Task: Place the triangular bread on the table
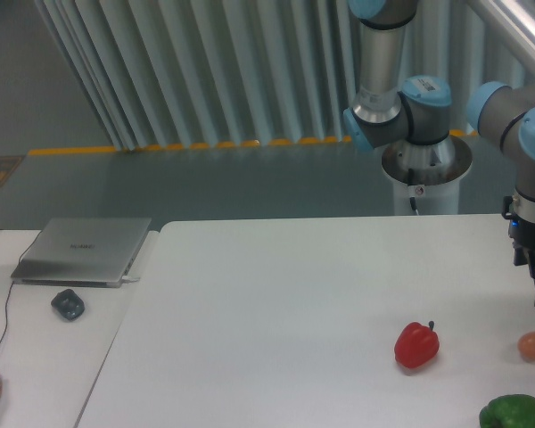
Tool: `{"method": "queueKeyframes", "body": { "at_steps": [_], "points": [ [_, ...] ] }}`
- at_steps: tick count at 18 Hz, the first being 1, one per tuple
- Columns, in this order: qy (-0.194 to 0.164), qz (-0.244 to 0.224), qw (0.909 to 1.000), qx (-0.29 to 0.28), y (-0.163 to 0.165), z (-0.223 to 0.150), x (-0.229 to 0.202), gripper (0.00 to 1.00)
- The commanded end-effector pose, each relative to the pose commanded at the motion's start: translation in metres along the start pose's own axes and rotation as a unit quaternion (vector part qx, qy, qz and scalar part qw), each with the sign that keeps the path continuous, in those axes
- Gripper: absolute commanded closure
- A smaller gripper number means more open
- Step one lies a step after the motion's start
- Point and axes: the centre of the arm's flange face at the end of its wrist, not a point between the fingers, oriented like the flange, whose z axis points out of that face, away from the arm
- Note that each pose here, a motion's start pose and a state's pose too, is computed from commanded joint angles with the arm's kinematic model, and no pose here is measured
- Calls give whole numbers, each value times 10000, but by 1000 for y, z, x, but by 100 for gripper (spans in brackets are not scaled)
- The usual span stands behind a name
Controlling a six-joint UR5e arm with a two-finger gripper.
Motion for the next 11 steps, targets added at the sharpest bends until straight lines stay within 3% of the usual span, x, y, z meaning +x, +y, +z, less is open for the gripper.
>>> {"method": "queueKeyframes", "body": {
  "at_steps": [6, 9, 11],
  "points": [
    [4, -474, 9988, 96, 22, 5, 10, 0],
    [-297, -1214, 9899, 664, 44, -5, 14, 0],
    [-478, -1316, 9883, 607, 64, -17, 11, 0]
  ]
}}
